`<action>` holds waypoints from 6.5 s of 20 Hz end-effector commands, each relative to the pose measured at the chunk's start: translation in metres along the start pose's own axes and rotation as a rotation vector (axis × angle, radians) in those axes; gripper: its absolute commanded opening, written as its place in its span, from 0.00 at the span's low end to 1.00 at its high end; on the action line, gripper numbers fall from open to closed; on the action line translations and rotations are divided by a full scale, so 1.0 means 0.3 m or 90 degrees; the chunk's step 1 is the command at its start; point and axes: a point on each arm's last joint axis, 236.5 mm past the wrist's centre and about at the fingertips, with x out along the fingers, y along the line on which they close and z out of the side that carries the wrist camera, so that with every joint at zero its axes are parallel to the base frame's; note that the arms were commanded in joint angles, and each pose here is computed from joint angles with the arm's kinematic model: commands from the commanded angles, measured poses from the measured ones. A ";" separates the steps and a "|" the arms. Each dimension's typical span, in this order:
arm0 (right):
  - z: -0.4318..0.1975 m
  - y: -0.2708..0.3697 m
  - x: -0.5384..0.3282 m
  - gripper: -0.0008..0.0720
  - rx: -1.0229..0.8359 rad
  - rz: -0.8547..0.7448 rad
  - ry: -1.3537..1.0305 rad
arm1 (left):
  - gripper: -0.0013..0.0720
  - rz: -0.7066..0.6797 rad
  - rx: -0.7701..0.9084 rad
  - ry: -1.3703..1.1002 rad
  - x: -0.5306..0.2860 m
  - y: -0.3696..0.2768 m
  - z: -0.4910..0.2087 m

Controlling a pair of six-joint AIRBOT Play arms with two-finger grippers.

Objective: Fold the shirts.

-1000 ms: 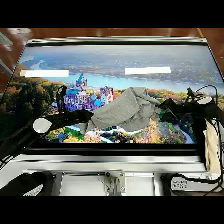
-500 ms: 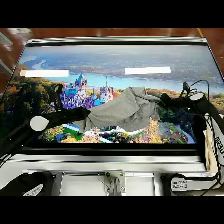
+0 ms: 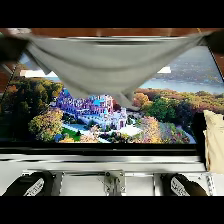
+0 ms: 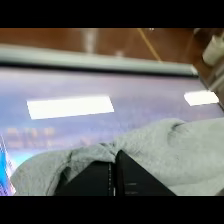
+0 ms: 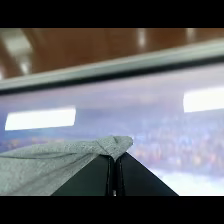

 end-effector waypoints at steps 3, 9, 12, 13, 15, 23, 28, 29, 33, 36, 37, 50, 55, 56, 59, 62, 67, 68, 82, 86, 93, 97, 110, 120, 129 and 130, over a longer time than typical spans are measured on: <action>0.378 0.330 -0.503 0.09 -0.111 0.037 -0.217 | 0.06 0.061 0.176 -0.184 -0.337 -0.123 0.451; -0.012 0.335 -0.579 0.09 -0.071 0.015 0.089 | 0.06 0.191 0.253 -0.081 -0.348 0.036 0.370; -0.235 0.299 -0.603 0.09 -0.038 0.009 0.288 | 0.06 0.262 0.288 -0.060 -0.366 0.124 0.370; -0.286 0.292 -0.609 0.09 -0.009 0.008 0.337 | 0.06 0.281 0.296 -0.054 -0.368 0.149 0.370; -0.383 0.283 -0.608 0.09 0.030 0.019 0.427 | 0.06 0.297 0.299 -0.036 -0.340 0.193 0.357; -0.863 0.243 -0.377 0.09 0.139 0.042 0.621 | 0.06 0.109 0.121 0.140 0.201 0.291 -0.002; -1.025 0.148 -0.138 0.09 0.207 0.005 0.624 | 0.06 -0.008 0.079 0.349 0.613 0.217 -0.542; -1.048 0.131 -0.103 0.09 0.216 -0.002 0.628 | 0.06 -0.023 0.071 0.393 0.671 0.203 -0.668; -1.140 0.067 0.008 0.09 0.243 -0.028 0.644 | 0.09 -0.038 -0.012 0.578 0.732 0.178 -1.090; -1.180 0.041 0.050 0.10 0.253 -0.040 0.647 | 1.00 0.091 -0.112 0.699 0.607 0.320 -1.189; -1.185 0.039 0.051 0.09 0.249 -0.037 0.650 | 1.00 0.127 -0.105 0.728 0.533 0.400 -1.160; -1.189 0.011 0.053 0.09 0.186 -0.030 0.647 | 0.99 0.156 -0.524 0.744 -0.081 0.502 -1.343; -1.167 -0.005 0.089 0.09 0.183 -0.038 0.612 | 0.99 0.176 -0.539 0.726 -0.011 0.418 -1.562; -1.167 -0.005 0.089 0.10 0.183 -0.037 0.612 | 0.99 0.174 -0.543 0.711 0.022 0.410 -1.565; -1.169 -0.011 0.085 0.10 0.178 -0.041 0.615 | 0.99 0.165 -0.558 0.677 0.096 0.385 -1.582; -1.173 -0.005 0.079 0.10 0.180 -0.038 0.621 | 0.99 0.169 -0.563 0.651 0.147 0.378 -1.601; -1.169 0.020 0.078 0.09 0.198 -0.024 0.622 | 0.06 0.135 -0.519 0.608 0.203 0.361 -1.517; -1.143 0.040 0.089 0.09 0.210 -0.012 0.603 | 0.06 0.110 -0.480 0.578 0.219 0.348 -1.435; 0.250 0.381 -0.531 0.09 -0.135 0.027 -0.189 | 0.06 0.050 0.241 -0.364 -0.792 -0.420 0.553; 0.189 0.381 -0.597 0.09 -0.147 0.012 -0.150 | 0.06 0.057 0.209 -0.246 -0.731 -0.379 0.429; 0.220 0.435 -0.770 0.09 -0.164 0.014 -0.212 | 0.06 0.051 0.228 -0.272 -0.818 -0.449 0.418; 0.215 0.412 -0.884 0.09 -0.164 -0.029 -0.235 | 0.06 0.051 0.234 -0.288 -0.872 -0.484 0.412; -0.203 0.106 -0.468 0.09 -0.069 -0.147 0.206 | 0.06 0.241 0.028 0.128 -0.554 0.058 -0.106; -0.670 -0.282 0.475 0.09 0.020 -0.182 0.342 | 0.06 0.217 -0.091 0.208 0.235 0.584 -0.458; -0.989 -0.214 0.661 0.26 0.228 -0.104 0.422 | 0.25 0.205 -0.234 0.455 0.479 0.607 -1.079; -0.973 -0.200 0.654 0.85 0.225 -0.093 0.421 | 0.58 0.218 -0.265 0.456 0.470 0.615 -1.080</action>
